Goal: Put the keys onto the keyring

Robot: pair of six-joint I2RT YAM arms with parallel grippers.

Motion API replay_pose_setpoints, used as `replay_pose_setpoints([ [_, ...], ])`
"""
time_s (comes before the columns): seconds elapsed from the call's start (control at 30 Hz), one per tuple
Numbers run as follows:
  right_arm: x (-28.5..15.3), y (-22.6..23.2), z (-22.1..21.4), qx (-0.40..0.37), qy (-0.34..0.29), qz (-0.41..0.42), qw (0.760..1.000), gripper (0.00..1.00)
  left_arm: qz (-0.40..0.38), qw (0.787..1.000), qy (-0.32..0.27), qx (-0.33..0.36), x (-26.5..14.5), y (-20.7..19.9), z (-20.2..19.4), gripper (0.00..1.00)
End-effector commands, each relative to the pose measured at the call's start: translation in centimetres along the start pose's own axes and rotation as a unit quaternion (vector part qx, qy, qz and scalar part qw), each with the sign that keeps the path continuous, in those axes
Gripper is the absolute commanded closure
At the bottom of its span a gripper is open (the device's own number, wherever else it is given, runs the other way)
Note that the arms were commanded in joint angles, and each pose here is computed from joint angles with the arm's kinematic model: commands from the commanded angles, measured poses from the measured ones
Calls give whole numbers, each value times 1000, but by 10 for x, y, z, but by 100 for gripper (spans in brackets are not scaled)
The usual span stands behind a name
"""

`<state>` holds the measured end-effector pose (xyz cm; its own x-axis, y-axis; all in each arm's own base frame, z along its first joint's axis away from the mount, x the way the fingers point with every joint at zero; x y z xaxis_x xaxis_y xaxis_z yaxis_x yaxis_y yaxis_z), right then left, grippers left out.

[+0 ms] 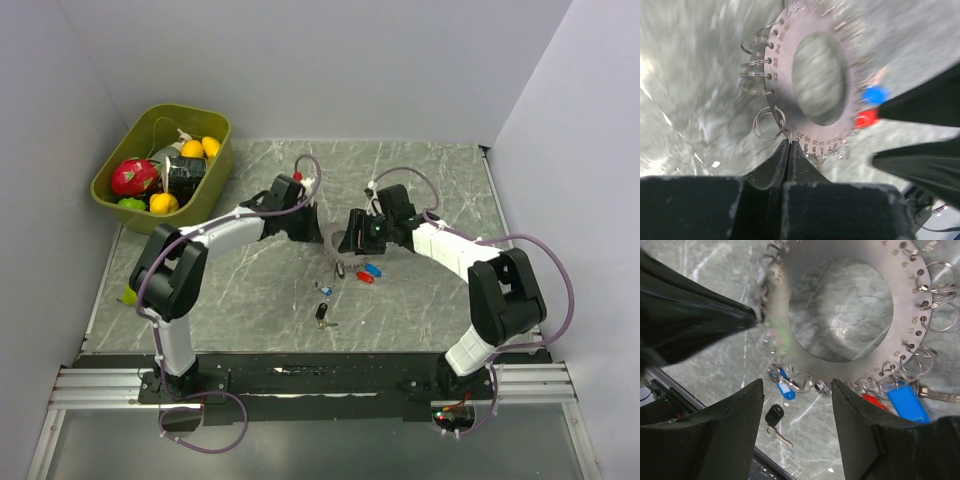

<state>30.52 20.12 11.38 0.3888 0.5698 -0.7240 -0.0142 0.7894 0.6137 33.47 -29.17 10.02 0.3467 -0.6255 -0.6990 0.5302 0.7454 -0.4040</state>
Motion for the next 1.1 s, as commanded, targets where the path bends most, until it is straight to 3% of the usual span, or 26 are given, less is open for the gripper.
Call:
replay_pose_setpoints([
  [0.0, -31, 33, 22, -31, -50, 38, 998, 36, -23, 991, -113, 61, -57, -39, 74, 99],
  [0.23, -75, 59, 40, -66, -106, 66, 990, 36, -29, 973, -203, 102, -106, -64, 123, 99],
  [0.5, -150, 99, 50, -150, -225, 147, 951, 35, -54, 934, -290, 201, -169, -94, 140, 99],
  [0.77, -192, 134, 39, -244, -239, 233, 910, 34, -153, 885, -281, 339, -204, -126, 114, 99],
  [1.07, -233, 159, 16, -314, -269, 322, 852, 38, -237, 853, -250, 392, -221, -147, 98, 99],
])
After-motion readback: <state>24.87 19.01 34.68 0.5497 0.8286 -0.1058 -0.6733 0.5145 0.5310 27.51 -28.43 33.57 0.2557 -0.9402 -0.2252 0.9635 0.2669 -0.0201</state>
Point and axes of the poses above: each gripper's point midway between its finger pads, its own x axis out along the fingers, its own y axis along the line the jaws close on, z = x × y, the point moved 4 cm from there along -x, back along the fingers, and after that the axes turned 11 degrees about x, right-handed, at the moved point
